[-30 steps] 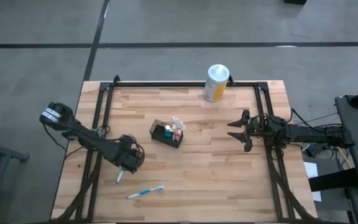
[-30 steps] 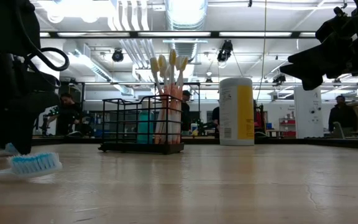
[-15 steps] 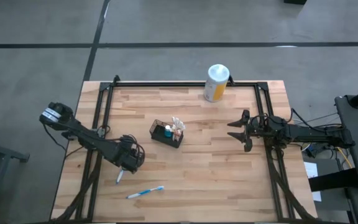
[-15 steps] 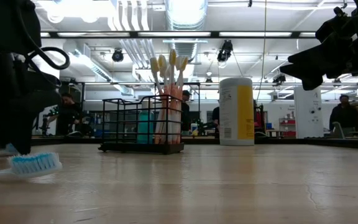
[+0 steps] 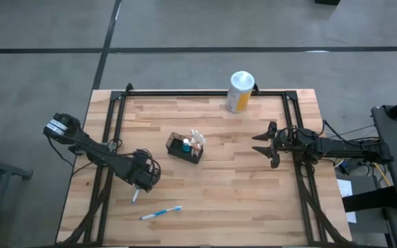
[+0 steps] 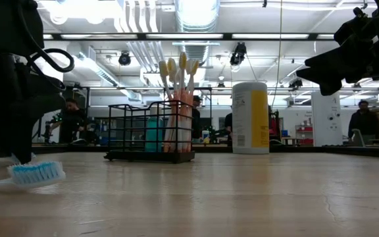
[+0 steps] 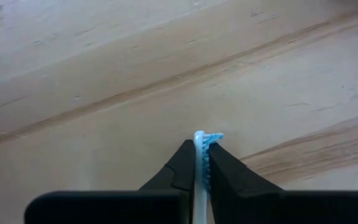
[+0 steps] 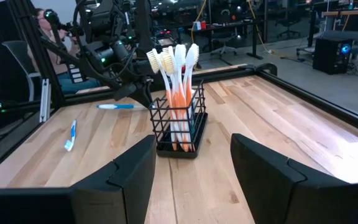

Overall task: Pick & Place toothbrushing station
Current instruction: Put the blue toothbrush into the left section of the wire organizer

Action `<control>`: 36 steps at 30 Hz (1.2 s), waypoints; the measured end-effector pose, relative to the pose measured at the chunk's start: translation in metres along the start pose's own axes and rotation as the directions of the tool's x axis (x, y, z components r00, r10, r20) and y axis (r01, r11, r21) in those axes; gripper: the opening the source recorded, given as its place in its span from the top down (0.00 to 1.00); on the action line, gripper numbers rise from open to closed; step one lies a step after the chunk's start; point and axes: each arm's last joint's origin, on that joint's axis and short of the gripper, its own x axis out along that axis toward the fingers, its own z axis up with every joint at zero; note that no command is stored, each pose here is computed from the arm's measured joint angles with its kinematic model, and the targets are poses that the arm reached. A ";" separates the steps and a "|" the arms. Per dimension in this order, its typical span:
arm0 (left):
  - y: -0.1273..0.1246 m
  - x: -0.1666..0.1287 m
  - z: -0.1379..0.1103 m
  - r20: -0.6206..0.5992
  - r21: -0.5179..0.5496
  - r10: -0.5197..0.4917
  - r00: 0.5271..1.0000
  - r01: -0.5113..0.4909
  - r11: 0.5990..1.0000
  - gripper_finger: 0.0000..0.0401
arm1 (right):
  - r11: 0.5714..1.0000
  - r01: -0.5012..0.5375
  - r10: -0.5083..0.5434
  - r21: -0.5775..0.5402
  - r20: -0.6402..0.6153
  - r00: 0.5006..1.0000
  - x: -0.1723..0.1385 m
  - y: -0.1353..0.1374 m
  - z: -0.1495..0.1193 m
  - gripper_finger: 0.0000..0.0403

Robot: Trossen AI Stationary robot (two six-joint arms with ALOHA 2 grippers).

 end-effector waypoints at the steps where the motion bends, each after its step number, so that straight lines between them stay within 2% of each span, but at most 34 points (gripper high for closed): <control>1: 0.000 0.000 0.000 0.000 0.000 0.000 1.000 0.000 1.000 0.94 | 1.000 0.000 0.000 0.000 0.000 1.000 0.000 0.000 0.000 0.50; 15: -0.002 -0.002 0.001 0.016 0.026 -0.013 1.000 0.013 1.000 0.93 | 1.000 0.000 0.000 0.000 0.000 1.000 0.000 0.000 0.000 0.50; 19: -0.004 -0.007 0.004 0.054 0.021 -0.046 0.998 0.044 0.999 0.94 | 1.000 0.000 0.000 0.000 0.000 1.000 0.000 0.000 0.000 0.50; 26: -0.010 -0.024 0.012 0.159 0.086 -0.106 0.982 0.093 0.992 0.94 | 1.000 0.000 0.000 0.000 0.000 1.000 0.000 0.000 0.000 0.50; 31: -0.015 -0.039 0.020 0.264 0.125 -0.160 0.951 0.130 0.984 0.94 | 1.000 0.000 0.000 0.000 0.000 1.000 0.000 0.000 0.000 0.50; 36: -0.021 -0.061 0.031 0.415 0.187 -0.240 0.878 0.176 0.966 0.94 | 1.000 0.000 0.000 0.000 0.000 1.000 0.000 0.000 0.000 0.50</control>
